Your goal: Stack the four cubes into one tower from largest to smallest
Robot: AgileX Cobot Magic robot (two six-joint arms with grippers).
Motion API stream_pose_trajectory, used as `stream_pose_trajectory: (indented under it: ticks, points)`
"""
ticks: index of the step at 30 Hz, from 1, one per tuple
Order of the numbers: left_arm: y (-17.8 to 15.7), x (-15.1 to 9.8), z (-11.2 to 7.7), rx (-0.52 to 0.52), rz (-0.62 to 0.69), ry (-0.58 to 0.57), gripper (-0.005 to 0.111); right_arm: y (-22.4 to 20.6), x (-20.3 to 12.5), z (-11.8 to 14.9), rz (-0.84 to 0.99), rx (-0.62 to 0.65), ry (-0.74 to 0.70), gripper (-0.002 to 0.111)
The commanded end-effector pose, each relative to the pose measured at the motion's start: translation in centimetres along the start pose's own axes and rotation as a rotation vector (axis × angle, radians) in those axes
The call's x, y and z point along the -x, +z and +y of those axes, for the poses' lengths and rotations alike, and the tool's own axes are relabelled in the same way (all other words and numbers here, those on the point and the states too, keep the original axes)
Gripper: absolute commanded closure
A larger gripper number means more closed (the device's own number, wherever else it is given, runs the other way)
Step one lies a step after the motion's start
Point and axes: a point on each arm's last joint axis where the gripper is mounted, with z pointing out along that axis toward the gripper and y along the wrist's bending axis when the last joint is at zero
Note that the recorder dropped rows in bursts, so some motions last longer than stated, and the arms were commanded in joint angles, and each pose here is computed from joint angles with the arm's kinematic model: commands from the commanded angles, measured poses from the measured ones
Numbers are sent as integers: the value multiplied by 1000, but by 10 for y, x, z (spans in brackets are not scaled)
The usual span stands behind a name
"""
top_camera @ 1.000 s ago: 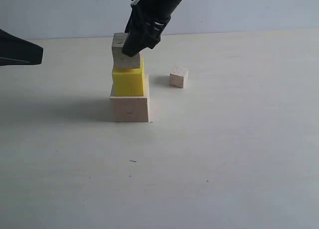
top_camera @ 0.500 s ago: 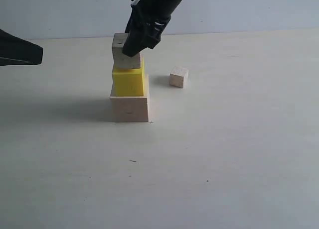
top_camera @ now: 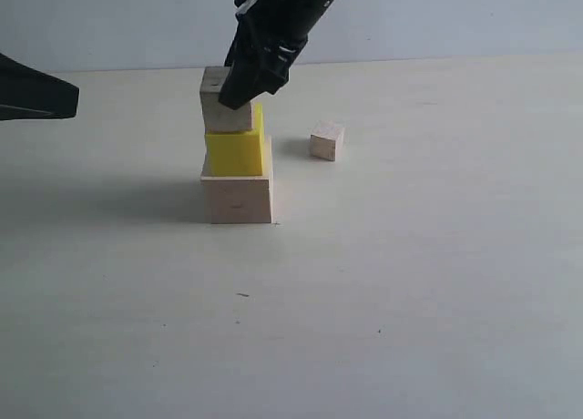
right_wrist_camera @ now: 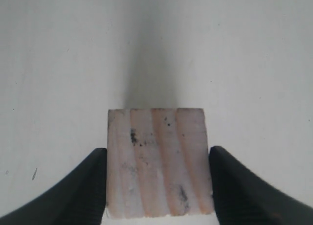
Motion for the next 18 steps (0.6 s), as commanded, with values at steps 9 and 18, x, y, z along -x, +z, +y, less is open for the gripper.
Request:
stream_pose_trajectory:
  ticks: [9,18]
  points:
    - [-1,0,-1,1,-14,1,107,-4,1,0,9,-16,-16,104]
    - [-1,0,-1,1,-14,1,107,-4,2,0,0,-10,-11,104]
